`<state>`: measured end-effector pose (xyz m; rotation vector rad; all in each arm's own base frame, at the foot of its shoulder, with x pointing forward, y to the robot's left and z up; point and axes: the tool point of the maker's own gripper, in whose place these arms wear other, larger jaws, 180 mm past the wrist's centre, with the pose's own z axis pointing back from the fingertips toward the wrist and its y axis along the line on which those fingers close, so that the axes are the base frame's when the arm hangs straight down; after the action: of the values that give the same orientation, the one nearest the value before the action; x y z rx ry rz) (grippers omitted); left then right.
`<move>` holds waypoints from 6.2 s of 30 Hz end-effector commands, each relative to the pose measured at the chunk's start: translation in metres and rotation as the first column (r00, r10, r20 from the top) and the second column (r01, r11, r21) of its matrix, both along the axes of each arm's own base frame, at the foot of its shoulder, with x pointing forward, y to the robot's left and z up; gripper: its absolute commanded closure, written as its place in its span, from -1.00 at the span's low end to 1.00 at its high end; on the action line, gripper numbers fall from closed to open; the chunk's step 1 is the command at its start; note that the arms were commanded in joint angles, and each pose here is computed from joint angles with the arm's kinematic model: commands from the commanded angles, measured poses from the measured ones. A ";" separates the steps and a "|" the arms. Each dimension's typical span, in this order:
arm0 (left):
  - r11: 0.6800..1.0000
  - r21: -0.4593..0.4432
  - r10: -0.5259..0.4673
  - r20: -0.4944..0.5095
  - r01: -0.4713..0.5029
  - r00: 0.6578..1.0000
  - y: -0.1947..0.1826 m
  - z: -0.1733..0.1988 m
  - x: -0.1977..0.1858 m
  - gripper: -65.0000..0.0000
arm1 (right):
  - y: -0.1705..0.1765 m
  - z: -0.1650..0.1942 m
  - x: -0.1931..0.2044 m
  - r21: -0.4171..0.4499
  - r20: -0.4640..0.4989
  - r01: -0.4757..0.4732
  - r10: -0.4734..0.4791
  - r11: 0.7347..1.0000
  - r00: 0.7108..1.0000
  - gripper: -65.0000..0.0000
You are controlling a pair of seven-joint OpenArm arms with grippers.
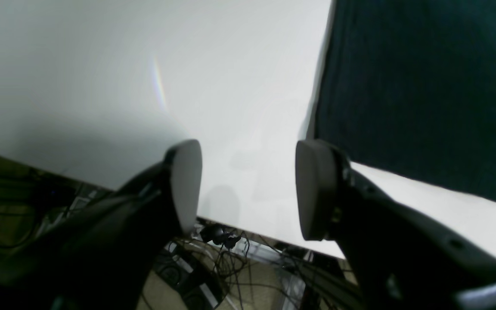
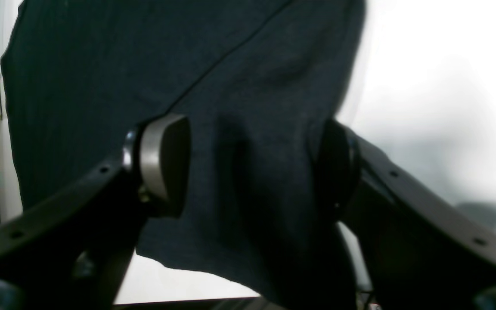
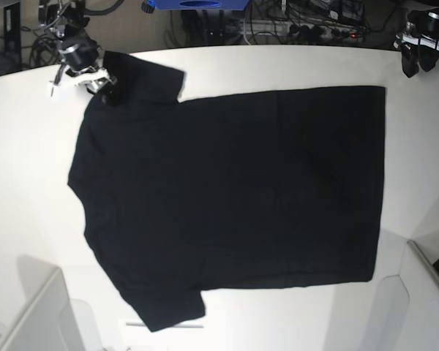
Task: Fold the T-shirt properly
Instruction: 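Lower both grippers onto the shirt's shoulder corners and grasp them, then lift the shoulder corners and pull them toward the robot, then regrasp the shoulder edges with both grippers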
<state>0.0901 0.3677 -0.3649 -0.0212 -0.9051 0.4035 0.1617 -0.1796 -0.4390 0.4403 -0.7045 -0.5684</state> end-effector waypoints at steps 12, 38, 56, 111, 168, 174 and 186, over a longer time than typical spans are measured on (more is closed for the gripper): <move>0.997 -0.059 0.060 0.048 -0.057 0.997 0.008 -0.014 0.009 -0.01 | 0.005 -0.019 -0.026 0.003 -0.131 -0.034 0.034 0.999 0.991 1.00; 0.968 -0.238 -0.066 0.035 0.072 0.997 -0.071 -0.059 0.066 0.07 | 0.002 -0.019 -0.026 -0.008 -0.133 -0.037 0.035 0.999 0.990 1.00; 0.977 -0.189 -0.101 0.021 0.103 0.995 -0.065 -0.048 0.058 1.00 | 0.002 -0.006 -0.030 -0.027 -0.111 -0.050 0.046 0.998 0.993 1.00; 0.989 -0.039 -0.137 0.087 0.141 0.987 -0.059 0.022 0.092 1.00 | 0.031 0.105 0.096 -0.055 0.173 -0.187 0.194 0.981 0.966 1.00; 1.000 0.001 -0.022 0.040 0.022 0.999 -0.026 0.011 0.191 1.00 | 0.018 0.067 0.199 0.103 0.103 -0.091 0.080 0.991 0.991 1.00; 0.997 -0.022 -0.076 0.004 0.076 0.997 -0.042 -0.003 0.197 1.00 | 0.017 0.068 0.199 0.103 0.105 -0.088 0.077 0.991 0.991 1.00; 0.996 -0.039 -0.076 0.012 0.077 0.997 -0.046 -0.004 0.202 1.00 | 0.015 0.065 0.197 0.107 0.097 -0.079 0.068 0.991 0.993 1.00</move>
<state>0.2840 0.3158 -0.3847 -0.1047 -0.8517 0.3626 0.3486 -0.1588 -0.3875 0.5927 -0.6946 -0.5217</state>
